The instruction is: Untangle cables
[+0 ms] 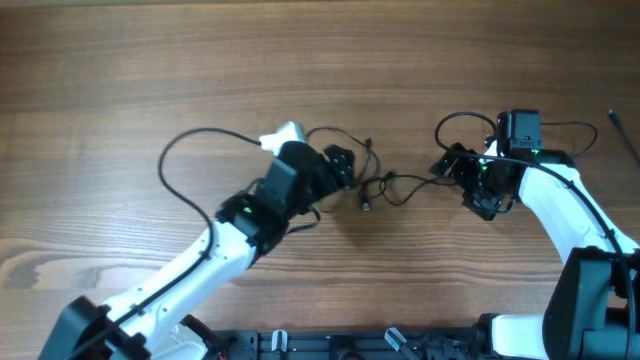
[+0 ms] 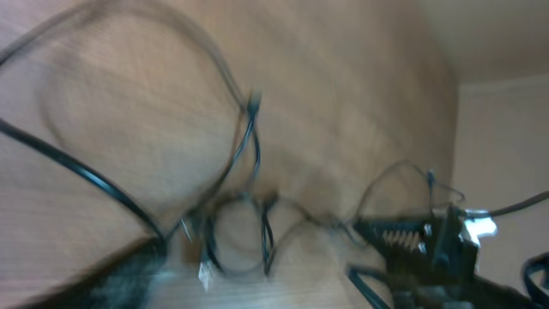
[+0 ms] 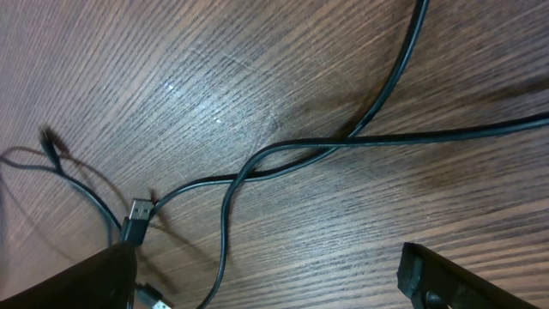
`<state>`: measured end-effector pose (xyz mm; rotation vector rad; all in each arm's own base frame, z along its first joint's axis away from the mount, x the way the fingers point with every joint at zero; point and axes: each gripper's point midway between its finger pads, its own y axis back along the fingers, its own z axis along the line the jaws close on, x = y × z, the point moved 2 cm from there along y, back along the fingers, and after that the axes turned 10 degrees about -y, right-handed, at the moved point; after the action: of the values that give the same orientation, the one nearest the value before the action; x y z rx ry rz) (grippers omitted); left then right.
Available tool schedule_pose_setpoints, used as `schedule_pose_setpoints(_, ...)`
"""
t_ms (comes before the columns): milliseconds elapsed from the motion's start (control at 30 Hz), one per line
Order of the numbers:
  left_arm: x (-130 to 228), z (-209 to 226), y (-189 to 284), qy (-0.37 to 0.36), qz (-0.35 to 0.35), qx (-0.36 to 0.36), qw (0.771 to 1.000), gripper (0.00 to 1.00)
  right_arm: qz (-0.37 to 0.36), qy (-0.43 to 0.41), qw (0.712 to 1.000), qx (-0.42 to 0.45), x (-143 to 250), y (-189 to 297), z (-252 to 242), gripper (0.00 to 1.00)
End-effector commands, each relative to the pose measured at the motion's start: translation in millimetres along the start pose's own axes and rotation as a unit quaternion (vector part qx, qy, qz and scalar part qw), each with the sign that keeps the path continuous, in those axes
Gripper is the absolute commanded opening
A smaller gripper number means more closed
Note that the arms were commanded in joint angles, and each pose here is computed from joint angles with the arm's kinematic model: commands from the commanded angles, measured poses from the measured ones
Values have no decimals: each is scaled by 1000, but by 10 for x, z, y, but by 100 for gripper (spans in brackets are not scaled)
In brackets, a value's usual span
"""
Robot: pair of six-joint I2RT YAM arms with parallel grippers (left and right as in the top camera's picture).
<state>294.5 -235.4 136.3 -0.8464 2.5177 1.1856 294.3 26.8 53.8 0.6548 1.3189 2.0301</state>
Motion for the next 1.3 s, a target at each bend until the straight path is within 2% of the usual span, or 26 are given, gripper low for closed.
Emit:
schedule_pose_setpoints(0, 424, 146, -245, 211, 72, -45, 974, 73, 11, -9, 1000, 2, 31, -46, -24, 100)
schedule_pose_setpoints(33, 494, 221, -325, 240, 74, -64, 966, 99, 11, -9, 1000, 2, 32, -46, -25, 100)
schedule_pose_setpoints(67, 497, 328, -379, 234, 63, -84, 967, 100, 12, -9, 1000, 3, 36, -45, -29, 100)
schedule_pose_setpoints(100, 488, 523, -394, 194, 51, -122, 972, 100, 14, -10, 1000, 5, 44, -45, -37, 100)
schedule_pose_setpoints(167, 549, 900, -270, 175, 70, -202, 961, 100, 21, -11, 1000, 13, 78, -43, -71, 100)
schedule_pose_setpoints(200, 600, 1229, -48, 182, 99, -274, 939, 100, 22, -3, 1000, 13, 82, -43, -75, 100)
schedule_pose_setpoints(300, 547, 1592, 494, 234, 123, -370, 891, 100, 17, 1, 1000, 8, 59, -45, -52, 100)
schedule_pose_setpoints(367, 397, 1426, 532, 264, 118, -320, 902, 100, 16, 1, 1000, 7, 52, -45, -45, 100)
schedule_pose_setpoints(433, 266, 1062, 445, 279, 126, -216, 927, 100, 16, 1, 1000, 7, 54, -45, -47, 100)
schedule_pose_setpoints(467, 168, 751, 395, 272, 131, -136, 944, 100, 16, 1, 1000, 7, 55, -45, -48, 100)
schedule_pose_setpoints(500, 107, 554, 368, 259, 128, -90, 953, 100, 16, 1, 1000, 7, 54, -45, -48, 100)
schedule_pose_setpoints(533, 55, 366, 332, 239, 118, -51, 962, 98, 16, 1, 1000, 7, 54, -45, -48, 100)
schedule_pose_setpoints(567, 53, 191, 276, 232, 106, -26, 967, 89, 16, 1, 1000, 7, 55, -45, -48, 100)
schedule_pose_setpoints(667, 290, 158, 164, 281, 95, -66, 953, 93, 17, 1, 1000, 8, 59, -45, -53, 100)
schedule_pose_setpoints(733, 496, 146, 81, 307, 115, -86, 941, 93, 17, 1, 1000, 8, 57, -45, -51, 100)
schedule_pose_setpoints(800, 639, 378, 39, 299, 113, -147, 936, 100, 19, 1, 1000, 10, 64, -45, -58, 100)
schedule_pose_setpoints(867, 705, 712, 148, 297, 126, -219, 921, 100, 21, 0, 1000, 12, 77, -44, -71, 100)
schedule_pose_setpoints(900, 687, 727, 163, 293, 134, -216, 922, 100, 21, 0, 1000, 12, 75, -44, -71, 100)
schedule_pose_setpoints(1033, 433, 194, 49, 268, 133, -73, 951, 99, 16, 1, 1000, 7, 53, -46, -47, 100)
schedule_pose_setpoints(1067, 384, -12, 3, 269, 126, -30, 954, 95, 16, 1, 1000, 8, 55, -46, -49, 100)
schedule_pose_setpoints(1100, 384, -104, -10, 281, 125, -14, 952, 82, 16, 2, 1000, 8, 54, -46, -49, 100)
schedule_pose_setpoints(1200, 522, -87, -102, 308, 138, -31, 941, 59, 16, 1, 1000, 7, 54, -46, -48, 100)
schedule_pose_setpoints(1267, 675, 10, -232, 317, 152, -59, 934, 57, 16, 1, 1000, 7, 54, -46, -48, 100)
